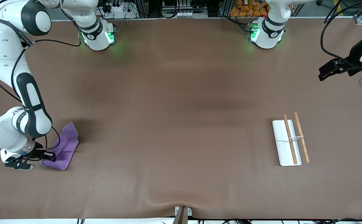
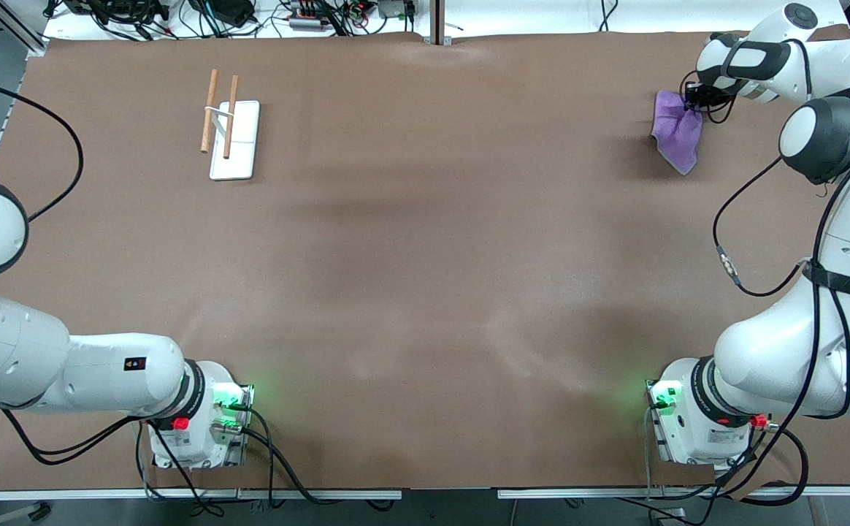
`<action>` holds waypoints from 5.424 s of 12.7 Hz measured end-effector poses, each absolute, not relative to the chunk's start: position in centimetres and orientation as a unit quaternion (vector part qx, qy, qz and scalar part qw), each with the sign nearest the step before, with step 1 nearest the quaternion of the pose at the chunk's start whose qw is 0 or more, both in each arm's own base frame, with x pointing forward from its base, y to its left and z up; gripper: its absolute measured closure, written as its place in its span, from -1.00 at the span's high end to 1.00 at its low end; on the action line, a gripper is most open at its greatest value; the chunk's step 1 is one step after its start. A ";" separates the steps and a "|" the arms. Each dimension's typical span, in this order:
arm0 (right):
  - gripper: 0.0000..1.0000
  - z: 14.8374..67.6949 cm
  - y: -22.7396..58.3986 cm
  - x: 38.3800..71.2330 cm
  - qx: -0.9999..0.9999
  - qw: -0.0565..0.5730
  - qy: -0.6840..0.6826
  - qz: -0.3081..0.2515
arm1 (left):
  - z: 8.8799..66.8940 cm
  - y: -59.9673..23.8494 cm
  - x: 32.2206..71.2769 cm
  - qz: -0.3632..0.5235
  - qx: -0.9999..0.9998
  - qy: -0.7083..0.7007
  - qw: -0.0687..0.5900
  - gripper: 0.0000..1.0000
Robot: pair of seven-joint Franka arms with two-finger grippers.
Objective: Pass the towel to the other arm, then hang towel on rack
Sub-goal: 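Lift the towel with the right gripper while the left gripper approaches, then grasp the towel with the left gripper beside the right gripper, then carry the towel toward the rack while the right gripper releases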
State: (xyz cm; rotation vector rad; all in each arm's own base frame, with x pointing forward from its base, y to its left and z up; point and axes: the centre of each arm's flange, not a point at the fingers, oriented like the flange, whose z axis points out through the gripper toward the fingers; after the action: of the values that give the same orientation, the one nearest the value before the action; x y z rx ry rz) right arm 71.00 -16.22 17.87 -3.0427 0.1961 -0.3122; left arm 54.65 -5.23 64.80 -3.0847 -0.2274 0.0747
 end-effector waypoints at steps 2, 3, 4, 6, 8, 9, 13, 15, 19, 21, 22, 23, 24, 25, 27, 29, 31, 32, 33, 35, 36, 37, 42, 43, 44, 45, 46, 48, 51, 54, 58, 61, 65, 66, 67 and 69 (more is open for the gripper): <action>-0.86 18.7 -15.7 71.4 -0.992 0.039 0.052 -0.106 | 64.9 -5.2 54.6 0.023 -0.997 -0.073 0.024 1.00; -0.86 19.3 -15.6 71.6 -0.992 0.040 0.046 -0.107 | 64.9 -5.2 54.6 0.023 -0.997 -0.073 0.024 1.00; -0.86 20.2 -15.6 71.8 -0.993 0.042 0.042 -0.106 | 65.0 -5.3 54.6 0.022 -0.997 -0.073 0.024 1.00; -0.86 23.0 -14.9 71.9 -0.994 0.051 0.028 -0.091 | 65.0 -5.5 54.7 0.018 -0.997 -0.071 0.023 1.00; -0.86 27.8 -12.8 72.1 -0.995 0.058 0.002 -0.076 | 64.9 -5.7 55.0 0.012 -0.997 -0.068 0.021 1.00; -0.86 30.3 -11.4 72.0 -0.996 0.059 -0.015 -0.069 | 64.7 -5.7 55.1 0.012 -0.997 -0.068 0.021 1.00; -0.86 37.6 -4.4 70.7 -0.987 0.076 -0.141 -0.036 | 64.3 -5.7 55.3 0.015 -0.997 -0.068 0.021 1.00; -0.86 39.5 -0.2 70.1 -0.974 0.093 -0.205 -0.031 | 64.1 -5.7 55.4 0.018 -0.997 -0.068 0.022 1.00; -0.86 42.9 11.3 68.0 -0.941 0.135 -0.308 -0.027 | 62.0 -7.1 56.3 0.045 -0.995 -0.089 -0.021 1.00; -0.86 44.3 18.3 66.2 -0.919 0.159 -0.361 -0.029 | 59.8 -7.8 57.8 0.056 -0.992 -0.104 -0.041 1.00; -0.86 44.9 21.8 65.0 -0.906 0.168 -0.387 -0.029 | 58.8 -8.2 58.5 0.061 -0.991 -0.108 -0.054 1.00; -0.86 45.3 25.2 63.7 -0.894 0.176 -0.412 -0.028 | 58.1 -8.6 59.1 0.065 -0.988 -0.118 -0.075 1.00; -0.86 45.7 28.5 62.2 -0.881 0.182 -0.436 -0.027 | 57.5 -9.1 59.5 0.071 -0.984 -0.136 -0.095 1.00; -0.86 45.9 31.6 60.7 -0.869 0.185 -0.457 -0.025 | 57.2 -9.4 59.9 0.074 -0.978 -0.158 -0.110 1.00; -0.86 46.3 37.1 57.8 -0.855 0.189 -0.482 -0.026 | 56.8 -10.1 60.4 0.083 -0.965 -0.204 -0.139 1.00; -0.86 46.9 42.6 54.4 -0.857 0.194 -0.477 -0.031 | 56.3 -11.0 60.7 0.106 -0.950 -0.242 -0.167 1.00; -0.86 47.8 48.2 50.6 -0.854 0.205 -0.475 -0.055 | 54.7 -12.4 60.9 0.128 -0.945 -0.251 -0.168 1.00; -0.86 48.1 50.3 48.8 -0.849 0.209 -0.480 -0.062 | 53.3 -13.3 61.0 0.143 -0.942 -0.258 -0.162 1.00; -0.86 48.3 51.7 47.5 -0.845 0.212 -0.486 -0.065 | 51.9 -14.4 60.9 0.160 -0.938 -0.266 -0.153 1.00; -0.86 48.6 53.2 46.3 -0.839 0.217 -0.493 -0.076 | 49.7 -16.0 60.0 0.200 -0.931 -0.275 -0.131 1.00; -0.86 48.6 53.4 46.1 -0.838 0.218 -0.494 -0.079 | 48.9 -16.2 59.4 0.219 -0.928 -0.276 -0.120 1.00; -0.86 48.5 53.4 46.1 -0.839 0.218 -0.492 -0.077 | 48.1 -16.4 58.9 0.234 -0.925 -0.279 -0.111 1.00; -0.86 47.7 53.2 46.6 -0.844 0.218 -0.485 -0.072 | 46.1 -21.3 56.0 0.275 -0.897 -0.341 -0.059 1.00; -0.86 47.6 53.2 46.7 -0.845 0.218 -0.484 -0.074 | 46.0 -22.6 55.4 0.278 -0.893 -0.350 -0.049 1.00; -0.86 47.6 53.2 46.8 -0.845 0.219 -0.482 -0.076 | 45.8 -23.5 55.0 0.285 -0.888 -0.359 -0.045 1.00; -0.86 47.5 53.1 46.9 -0.846 0.219 -0.481 -0.077 | 45.5 -24.1 54.7 0.294 -0.880 -0.371 -0.048 1.00; -0.86 47.5 53.1 47.0 -0.846 0.219 -0.480 -0.077 | 44.9 -24.6 54.5 0.299 -0.871 -0.386 -0.051 1.00; -0.86 47.4 53.1 47.1 -0.846 0.219 -0.479 -0.077 | 43.6 -26.3 53.9 0.297 -0.857 -0.418 -0.046 0.99; -0.86 47.4 53.1 47.1 -0.846 0.219 -0.479 -0.077 | 42.4 -29.0 52.5 0.300 -0.839 -0.453 -0.028 0.86; -0.86 47.4 53.1 47.1 -0.846 0.219 -0.479 -0.078 | 42.2 -30.7 51.7 0.304 -0.828 -0.470 -0.021 0.72; -0.86 47.4 53.1 47.0 -0.846 0.219 -0.479 -0.078 | 41.3 -32.5 51.0 0.303 -0.821 -0.483 -0.013 0.53; -0.86 47.4 53.2 46.9 -0.846 0.219 -0.480 -0.077 | 41.2 -32.7 51.0 0.312 -0.813 -0.491 -0.018 0.15; -0.86 47.4 53.2 46.9 -0.846 0.219 -0.480 -0.077 | 41.2 -32.6 51.2 0.312 -0.812 -0.493 -0.022 -0.83; -0.86 47.4 53.2 46.9 -0.846 0.219 -0.480 -0.077 | 41.3 -32.5 51.3 0.312 -0.812 -0.494 -0.023 -0.96; -0.86 47.4 53.2 46.9 -0.846 0.219 -0.480 -0.077 | 41.5 -32.5 51.4 0.310 -0.812 -0.494 -0.026 -0.96; -0.86 47.4 53.2 47.0 -0.846 0.219 -0.480 -0.077 | 42.6 -32.3 52.0 0.304 -0.813 -0.496 -0.036 -0.96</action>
State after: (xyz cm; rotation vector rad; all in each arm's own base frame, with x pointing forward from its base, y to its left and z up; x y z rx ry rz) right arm 46.96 53.20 47.41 -2.3405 -1.3281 -0.2143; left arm 52.04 -32.29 42.58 -2.6136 -1.5936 0.9777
